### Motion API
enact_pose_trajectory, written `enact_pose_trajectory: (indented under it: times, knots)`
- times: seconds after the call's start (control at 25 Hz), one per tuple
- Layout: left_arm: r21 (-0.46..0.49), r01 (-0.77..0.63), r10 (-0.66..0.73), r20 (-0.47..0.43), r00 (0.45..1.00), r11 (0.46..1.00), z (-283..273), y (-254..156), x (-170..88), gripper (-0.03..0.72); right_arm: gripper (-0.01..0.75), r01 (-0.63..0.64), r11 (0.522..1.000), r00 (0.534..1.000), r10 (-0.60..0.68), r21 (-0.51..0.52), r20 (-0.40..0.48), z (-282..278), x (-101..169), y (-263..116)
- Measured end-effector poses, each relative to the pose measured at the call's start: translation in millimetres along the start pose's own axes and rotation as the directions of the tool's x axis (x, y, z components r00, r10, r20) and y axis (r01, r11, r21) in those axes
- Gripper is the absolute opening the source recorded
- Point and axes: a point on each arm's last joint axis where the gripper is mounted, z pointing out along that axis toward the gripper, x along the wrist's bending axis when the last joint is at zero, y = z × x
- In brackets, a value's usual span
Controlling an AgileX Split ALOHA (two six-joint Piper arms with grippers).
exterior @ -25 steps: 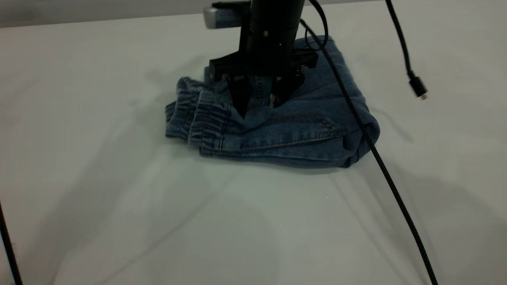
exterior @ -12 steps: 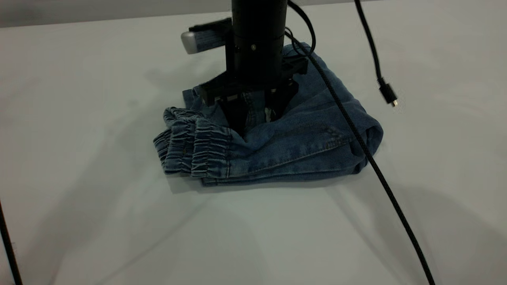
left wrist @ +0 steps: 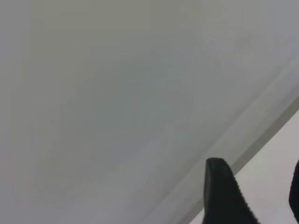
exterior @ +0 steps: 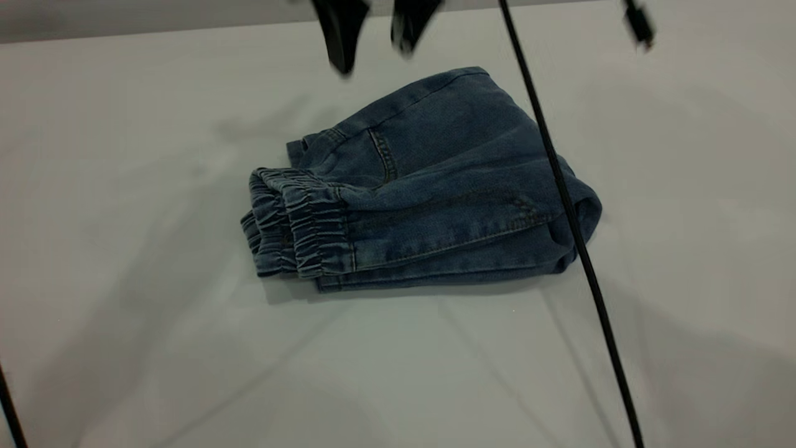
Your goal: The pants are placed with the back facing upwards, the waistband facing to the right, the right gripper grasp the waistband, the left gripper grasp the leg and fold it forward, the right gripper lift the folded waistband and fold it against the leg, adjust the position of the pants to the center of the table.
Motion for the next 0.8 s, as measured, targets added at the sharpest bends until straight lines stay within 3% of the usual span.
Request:
enact_pose_trajectory:
  times: [0.28,0.52,0.8]
  knots:
    - [-0.017,0.022,-0.022,0.007,1.000,1.000,-43,15,6,0.326,0.387,0.057,0.995,0.998,-0.054,-0.082,0.033,-93,4,-10]
    - [-0.128,0.050,-0.054,-0.030,0.998,0.990,-100,34,18,0.326,0.376,0.086,0.978,0.995,-0.074,-0.191,0.070,-163,5,-29]
    - [-0.235,0.085,-0.099,-0.045,0.994,0.968,-171,46,26,0.326,0.373,0.078,0.952,0.997,-0.072,-0.296,0.031,-231,10,-79]
